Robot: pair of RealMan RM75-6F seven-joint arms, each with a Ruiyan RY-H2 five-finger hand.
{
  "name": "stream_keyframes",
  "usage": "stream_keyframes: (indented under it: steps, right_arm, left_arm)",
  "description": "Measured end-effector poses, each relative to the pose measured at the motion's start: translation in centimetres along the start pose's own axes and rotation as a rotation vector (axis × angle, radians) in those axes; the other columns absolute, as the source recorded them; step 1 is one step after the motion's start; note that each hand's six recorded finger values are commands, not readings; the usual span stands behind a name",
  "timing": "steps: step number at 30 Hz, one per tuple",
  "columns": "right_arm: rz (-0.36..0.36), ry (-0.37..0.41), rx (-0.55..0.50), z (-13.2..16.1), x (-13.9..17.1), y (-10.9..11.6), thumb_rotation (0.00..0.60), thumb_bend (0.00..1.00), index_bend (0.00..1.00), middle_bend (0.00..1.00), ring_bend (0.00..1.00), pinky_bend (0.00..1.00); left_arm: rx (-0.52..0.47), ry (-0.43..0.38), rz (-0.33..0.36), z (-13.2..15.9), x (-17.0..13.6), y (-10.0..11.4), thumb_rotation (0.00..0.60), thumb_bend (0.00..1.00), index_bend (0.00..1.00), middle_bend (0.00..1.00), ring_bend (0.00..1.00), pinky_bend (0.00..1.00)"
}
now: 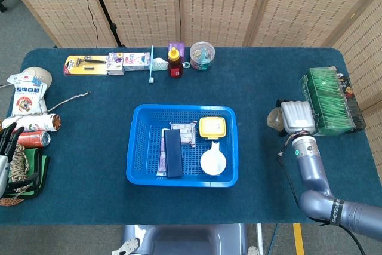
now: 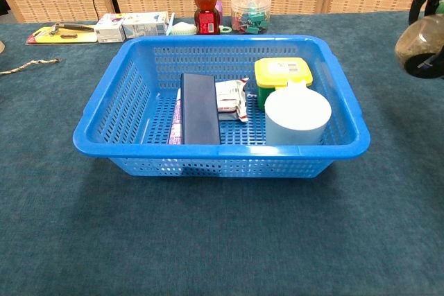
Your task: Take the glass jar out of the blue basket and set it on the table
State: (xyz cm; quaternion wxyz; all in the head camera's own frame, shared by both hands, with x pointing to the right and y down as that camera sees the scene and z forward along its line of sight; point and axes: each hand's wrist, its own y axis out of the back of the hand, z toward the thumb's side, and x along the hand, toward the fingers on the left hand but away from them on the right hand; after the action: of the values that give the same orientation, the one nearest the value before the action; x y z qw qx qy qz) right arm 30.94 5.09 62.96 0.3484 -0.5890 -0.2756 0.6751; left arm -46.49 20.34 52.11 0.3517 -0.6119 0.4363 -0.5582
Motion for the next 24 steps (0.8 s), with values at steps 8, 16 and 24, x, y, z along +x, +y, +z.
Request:
stream_keyframes:
  steps: [8, 16, 24]
  right_arm:
    - [0.082, 0.005, 0.046, 0.8, -0.2, -2.7, 0.6, 0.36, 0.58, 0.53, 0.58, 0.71]
    - [0.112, 0.012, 0.058, 1.9, -0.3, -3.8, 0.6, 0.37, 0.36, 0.39, 0.48, 0.69]
    - [0.127, 0.043, 0.032, 2.4, -0.2, -3.9, 0.6, 0.37, 0.04, 0.26, 0.36, 0.69]
  left_arm:
    - [0.0, 0.0, -0.001, 0.0, 0.0, 0.0, 0.6, 0.02, 0.0, 0.0, 0.0, 0.0]
    - [-0.008, 0.005, -0.002, -0.2, 0.0, 0.1, 0.6, 0.02, 0.0, 0.0, 0.0, 0.0]
    - [-0.015, 0.004, -0.003, -0.2, -0.1, 0.1, 0.6, 0.02, 0.0, 0.0, 0.0, 0.0]
